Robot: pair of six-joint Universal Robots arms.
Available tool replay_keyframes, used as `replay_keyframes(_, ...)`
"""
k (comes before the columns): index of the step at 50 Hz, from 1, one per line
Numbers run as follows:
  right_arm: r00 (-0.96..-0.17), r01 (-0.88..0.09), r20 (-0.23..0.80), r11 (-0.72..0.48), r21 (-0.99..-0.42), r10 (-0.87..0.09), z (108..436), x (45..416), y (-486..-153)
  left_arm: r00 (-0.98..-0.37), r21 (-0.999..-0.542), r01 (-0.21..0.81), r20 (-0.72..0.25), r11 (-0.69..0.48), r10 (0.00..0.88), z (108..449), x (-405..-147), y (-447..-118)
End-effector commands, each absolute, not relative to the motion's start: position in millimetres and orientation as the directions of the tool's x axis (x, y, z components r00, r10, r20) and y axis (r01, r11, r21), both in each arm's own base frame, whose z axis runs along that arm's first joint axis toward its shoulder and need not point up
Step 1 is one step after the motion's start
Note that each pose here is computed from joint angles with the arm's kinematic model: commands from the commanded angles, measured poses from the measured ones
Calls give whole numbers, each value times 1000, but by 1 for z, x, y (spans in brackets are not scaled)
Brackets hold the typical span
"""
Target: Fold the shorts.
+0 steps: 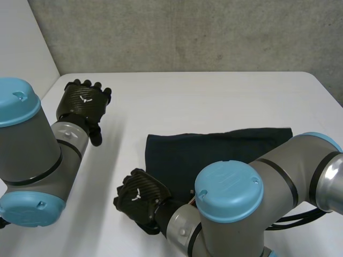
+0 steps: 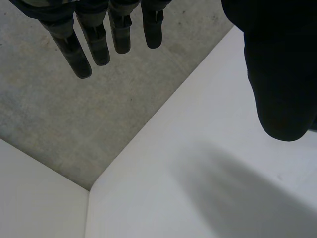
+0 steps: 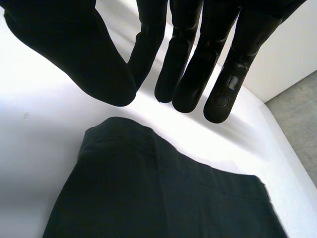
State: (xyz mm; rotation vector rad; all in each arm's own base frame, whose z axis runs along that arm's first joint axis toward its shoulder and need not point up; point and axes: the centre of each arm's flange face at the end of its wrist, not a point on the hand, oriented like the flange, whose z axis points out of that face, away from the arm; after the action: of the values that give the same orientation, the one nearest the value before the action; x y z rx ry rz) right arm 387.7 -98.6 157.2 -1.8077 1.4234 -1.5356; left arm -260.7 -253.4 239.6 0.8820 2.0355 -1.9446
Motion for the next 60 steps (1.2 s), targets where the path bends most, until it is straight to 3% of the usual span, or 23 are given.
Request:
replay_keyframes(1, -271, -408, 501, -373, -833, -822, 195, 379, -129, -805, -846, 531, -521, -47, 286, 240, -262, -254)
replay_keyframes(3, -389, -400, 451, -294, -868, -803, 207, 366, -151, -804, -847, 529, -520, -52, 288, 240, -263, -255)
replay_keyframes(4, -514, -373, 381, -201, -906, -769, 219, 349, -173, -802, -848, 527, -519, -57, 295, 240, -264, -254)
replay_keyframes(8, -719, -270, 219, -25, -962, -659, 233, 301, -214, -800, -850, 523, -515, -64, 308, 240, -265, -253)
replay_keyframes(12, -815, -281, 208, 55, -958, -541, 224, 243, -251, -804, -856, 514, -506, -62, 313, 239, -266, -252)
replay_keyframes(15, -845, -347, 252, 127, -929, -471, 202, 197, -271, -808, -860, 507, -498, -58, 315, 239, -266, -252)
replay_keyframes(19, -840, -428, 313, 186, -884, -444, 180, 159, -279, -813, -865, 499, -487, -49, 321, 236, -266, -252)
replay_keyframes(24, -830, -455, 326, 210, -866, -452, 165, 136, -281, -815, -868, 494, -478, -38, 327, 233, -266, -252)
replay_keyframes(33, -816, -432, 260, 246, -868, -517, 133, 133, -283, -814, -870, 490, -476, -47, 334, 232, -267, -252)
replay_keyframes(42, -821, -438, 280, 233, -868, -497, 119, 129, -292, -810, -869, 494, -476, -39, 341, 228, -267, -249)
replay_keyframes(53, -820, -465, 345, 179, -867, -457, 127, 125, -304, -812, -870, 491, -476, -45, 338, 226, -267, -249)
replay_keyframes(57, -780, -522, 421, 110, -846, -463, 140, 132, -309, -813, -871, 488, -475, -50, 337, 228, -267, -247)
replay_keyframes(60, -684, -583, 515, -36, -812, -516, 167, 169, -295, -814, -872, 488, -475, -51, 335, 229, -265, -246)
